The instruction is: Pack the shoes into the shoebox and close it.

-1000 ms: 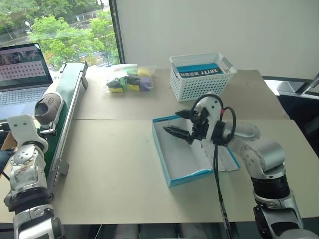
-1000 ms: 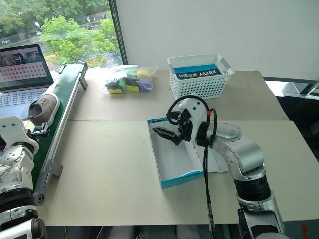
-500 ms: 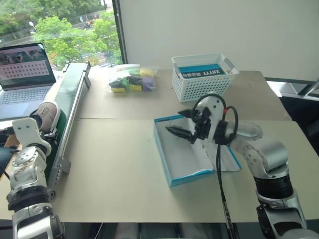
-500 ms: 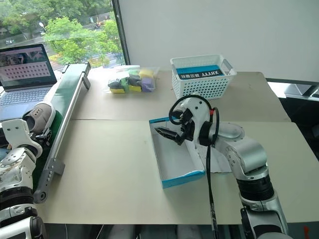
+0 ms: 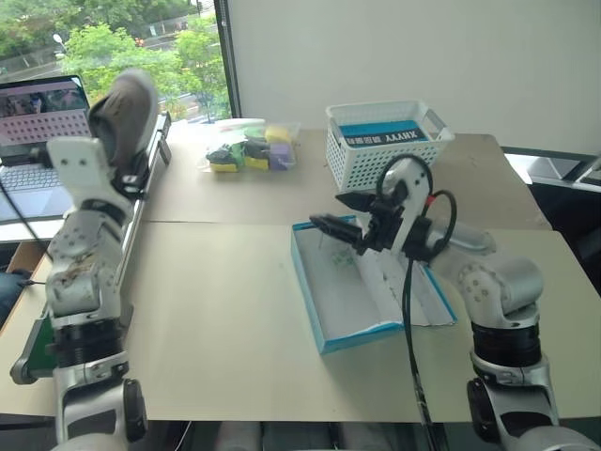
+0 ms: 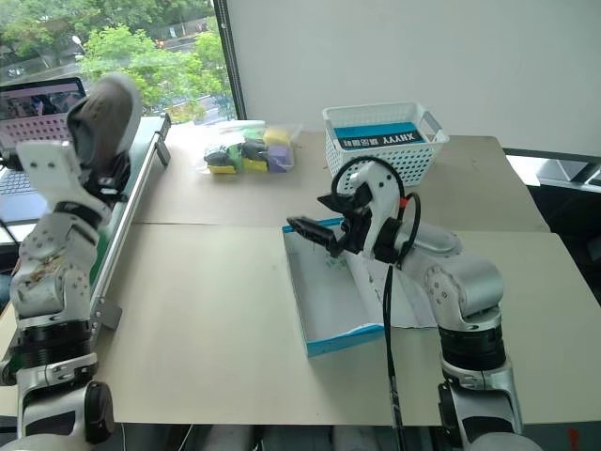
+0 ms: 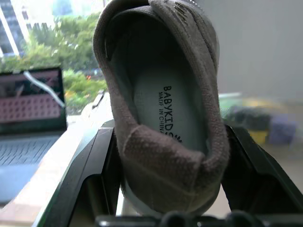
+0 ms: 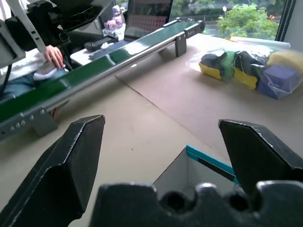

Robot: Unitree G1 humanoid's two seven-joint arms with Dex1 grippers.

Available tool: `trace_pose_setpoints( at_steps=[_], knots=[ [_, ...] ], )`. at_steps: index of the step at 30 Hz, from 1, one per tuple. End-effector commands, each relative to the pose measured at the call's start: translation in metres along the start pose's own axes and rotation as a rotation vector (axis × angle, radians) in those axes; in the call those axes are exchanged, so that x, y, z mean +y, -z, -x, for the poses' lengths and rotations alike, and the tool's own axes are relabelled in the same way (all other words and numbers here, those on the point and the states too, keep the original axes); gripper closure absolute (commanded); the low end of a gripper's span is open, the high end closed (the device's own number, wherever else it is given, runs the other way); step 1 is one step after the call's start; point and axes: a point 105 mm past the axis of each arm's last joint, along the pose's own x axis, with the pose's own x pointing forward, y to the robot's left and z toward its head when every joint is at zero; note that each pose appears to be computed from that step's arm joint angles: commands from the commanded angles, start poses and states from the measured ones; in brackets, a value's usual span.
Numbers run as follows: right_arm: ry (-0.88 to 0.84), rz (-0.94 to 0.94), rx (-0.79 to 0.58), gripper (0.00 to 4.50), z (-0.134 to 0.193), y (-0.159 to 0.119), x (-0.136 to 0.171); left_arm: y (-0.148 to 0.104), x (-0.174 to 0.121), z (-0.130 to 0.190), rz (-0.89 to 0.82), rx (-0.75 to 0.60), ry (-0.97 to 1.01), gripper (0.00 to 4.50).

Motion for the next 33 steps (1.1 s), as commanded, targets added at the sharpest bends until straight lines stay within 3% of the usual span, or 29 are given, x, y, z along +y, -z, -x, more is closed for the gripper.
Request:
trace_pose_setpoints(
  at_steps=[1,6,13,25,33],
  knots=[
    [0.054,-0.188,-0.23,0.0,0.009,-0.049,-0.016,-0.019,-0.051,0.001,-0.006,-0.06,0.145,2.11],
    [0.058,-0.358,-0.377,0.0,0.014,-0.08,-0.023,-0.022,-0.106,0.008,0.051,-0.064,0.296,2.11],
    [0.092,-0.346,-0.343,0.0,0.011,-0.074,-0.019,-0.023,-0.156,0.016,0.163,-0.048,0.412,2.11],
    [0.149,-0.298,-0.27,0.0,0.006,-0.055,-0.024,-0.024,-0.21,0.041,0.26,0.018,0.621,2.11],
    [0.159,-0.286,-0.289,0.0,0.004,-0.058,-0.027,-0.019,-0.228,0.053,0.289,0.053,0.714,2.11]
  ],
)
